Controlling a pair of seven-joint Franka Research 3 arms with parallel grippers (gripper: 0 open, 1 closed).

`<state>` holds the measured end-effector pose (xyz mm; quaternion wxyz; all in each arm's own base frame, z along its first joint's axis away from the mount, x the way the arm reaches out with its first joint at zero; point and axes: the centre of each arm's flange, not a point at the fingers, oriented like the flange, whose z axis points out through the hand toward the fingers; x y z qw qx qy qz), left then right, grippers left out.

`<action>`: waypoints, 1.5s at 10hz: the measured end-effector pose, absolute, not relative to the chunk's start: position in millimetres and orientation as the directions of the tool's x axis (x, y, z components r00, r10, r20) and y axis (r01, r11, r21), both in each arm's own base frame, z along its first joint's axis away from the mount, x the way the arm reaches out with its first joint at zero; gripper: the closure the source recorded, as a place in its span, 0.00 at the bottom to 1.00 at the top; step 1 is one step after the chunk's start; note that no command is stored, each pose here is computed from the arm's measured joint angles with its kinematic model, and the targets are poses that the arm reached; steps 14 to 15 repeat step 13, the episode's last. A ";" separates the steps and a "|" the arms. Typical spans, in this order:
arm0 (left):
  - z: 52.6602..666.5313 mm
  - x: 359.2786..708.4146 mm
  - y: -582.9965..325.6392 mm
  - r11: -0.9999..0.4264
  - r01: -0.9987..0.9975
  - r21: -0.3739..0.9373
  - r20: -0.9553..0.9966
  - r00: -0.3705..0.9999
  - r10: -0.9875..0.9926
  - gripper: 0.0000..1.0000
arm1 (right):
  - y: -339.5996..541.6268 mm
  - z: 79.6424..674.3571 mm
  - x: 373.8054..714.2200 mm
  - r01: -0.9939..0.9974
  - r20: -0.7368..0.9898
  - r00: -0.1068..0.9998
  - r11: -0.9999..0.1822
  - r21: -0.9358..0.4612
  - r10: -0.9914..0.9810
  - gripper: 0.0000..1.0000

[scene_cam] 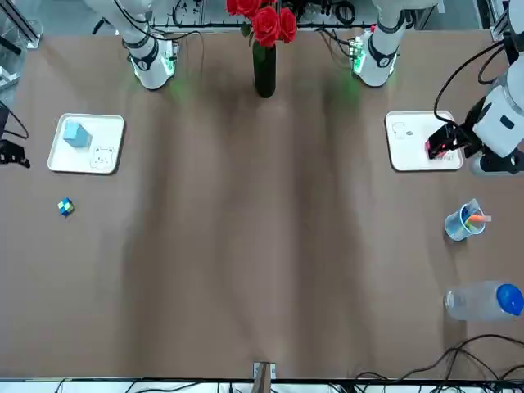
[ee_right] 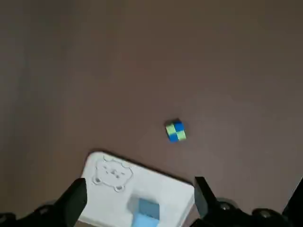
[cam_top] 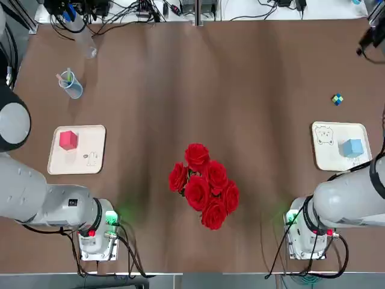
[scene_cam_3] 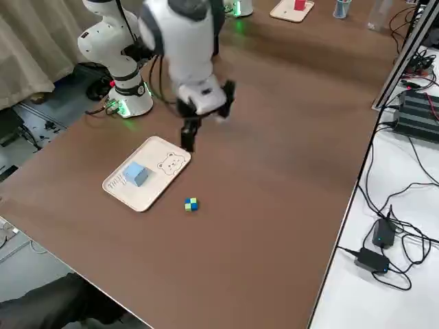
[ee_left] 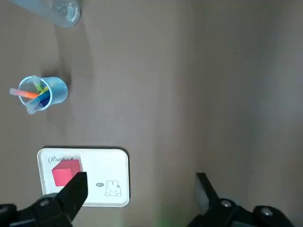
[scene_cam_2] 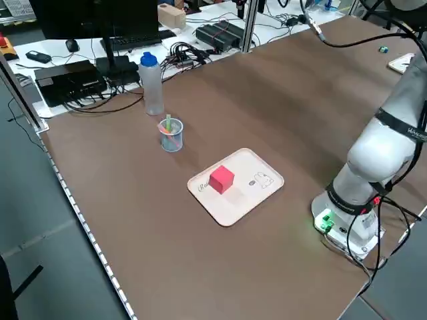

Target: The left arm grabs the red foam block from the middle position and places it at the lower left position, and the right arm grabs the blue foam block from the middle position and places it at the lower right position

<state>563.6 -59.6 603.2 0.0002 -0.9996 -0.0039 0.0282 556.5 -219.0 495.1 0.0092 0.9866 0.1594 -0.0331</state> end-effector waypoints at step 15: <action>610.3 563.5 -62.7 -0.999 -0.041 0.001 -0.041 0.998 -0.041 0.00 | -18.1 623.0 591.0 -0.021 -0.024 0.999 -1.000 0.021 -0.021 0.00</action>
